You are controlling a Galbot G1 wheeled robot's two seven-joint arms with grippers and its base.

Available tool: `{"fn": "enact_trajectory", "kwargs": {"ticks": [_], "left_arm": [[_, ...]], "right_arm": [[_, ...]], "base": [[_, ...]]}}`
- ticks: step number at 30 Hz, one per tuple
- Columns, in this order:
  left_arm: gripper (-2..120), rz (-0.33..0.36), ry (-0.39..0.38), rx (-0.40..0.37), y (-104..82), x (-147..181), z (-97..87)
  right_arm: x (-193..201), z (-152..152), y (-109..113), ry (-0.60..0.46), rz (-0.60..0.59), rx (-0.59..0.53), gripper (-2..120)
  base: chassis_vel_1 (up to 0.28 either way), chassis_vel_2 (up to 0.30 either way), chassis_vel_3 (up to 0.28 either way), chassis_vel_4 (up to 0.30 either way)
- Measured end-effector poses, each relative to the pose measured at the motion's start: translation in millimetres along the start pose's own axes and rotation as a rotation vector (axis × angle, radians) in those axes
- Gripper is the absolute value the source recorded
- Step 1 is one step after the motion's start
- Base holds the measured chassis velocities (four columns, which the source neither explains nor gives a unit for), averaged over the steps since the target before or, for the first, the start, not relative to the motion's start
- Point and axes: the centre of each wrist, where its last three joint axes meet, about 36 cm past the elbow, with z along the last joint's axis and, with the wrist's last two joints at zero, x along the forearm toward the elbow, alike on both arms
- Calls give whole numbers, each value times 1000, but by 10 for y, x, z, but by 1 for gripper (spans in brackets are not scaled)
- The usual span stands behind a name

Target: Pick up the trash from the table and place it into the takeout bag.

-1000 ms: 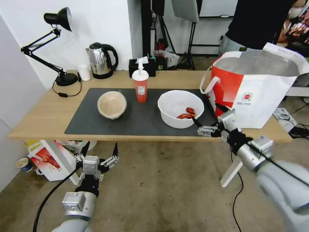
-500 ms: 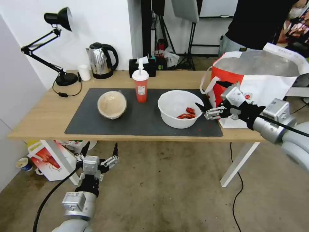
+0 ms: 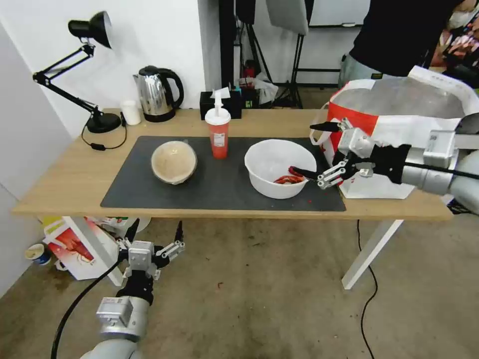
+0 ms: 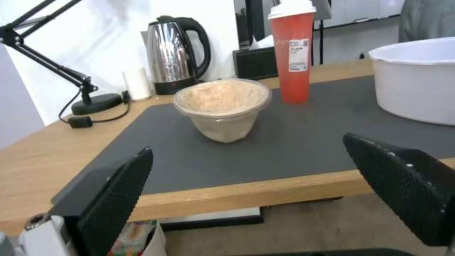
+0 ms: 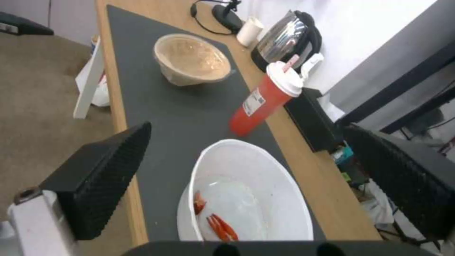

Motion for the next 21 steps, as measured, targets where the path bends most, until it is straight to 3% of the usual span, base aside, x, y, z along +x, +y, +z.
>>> {"fn": "enact_trajectory", "kwargs": {"ticks": [8,21], "left_arm": [[100,0,0,0,0,0,0],[100,0,0,0,0,0,0]], "right_arm": [[-54,33,-48,-12,-20,-19,100],[-537,218,-255,-70,-123,-142,100]], "base": [[0,0,0,0],[0,0,0,0]]}}
